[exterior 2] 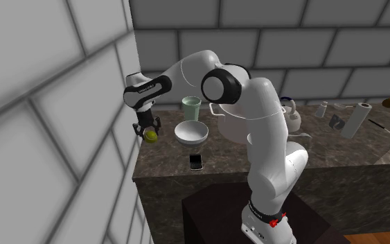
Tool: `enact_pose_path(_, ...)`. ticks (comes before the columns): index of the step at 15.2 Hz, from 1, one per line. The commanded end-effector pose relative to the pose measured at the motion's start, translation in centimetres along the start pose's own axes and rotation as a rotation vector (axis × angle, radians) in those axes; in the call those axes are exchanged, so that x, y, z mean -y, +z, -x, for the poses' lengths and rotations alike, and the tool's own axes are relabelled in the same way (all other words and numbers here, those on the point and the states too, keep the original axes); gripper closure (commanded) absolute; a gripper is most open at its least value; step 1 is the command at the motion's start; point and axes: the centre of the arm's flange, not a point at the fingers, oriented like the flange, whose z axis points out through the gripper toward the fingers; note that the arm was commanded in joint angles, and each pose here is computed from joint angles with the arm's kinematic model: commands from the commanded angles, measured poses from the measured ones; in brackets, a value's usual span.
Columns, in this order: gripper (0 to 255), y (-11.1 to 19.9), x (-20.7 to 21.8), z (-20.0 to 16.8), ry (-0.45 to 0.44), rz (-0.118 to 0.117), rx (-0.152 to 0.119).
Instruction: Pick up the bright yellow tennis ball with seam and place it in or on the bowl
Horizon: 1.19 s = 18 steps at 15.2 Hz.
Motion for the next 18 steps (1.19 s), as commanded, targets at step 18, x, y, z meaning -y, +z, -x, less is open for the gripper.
enact_pose_path(18,255,-9.8,-0.5,1.8,0.000,0.000,0.000)
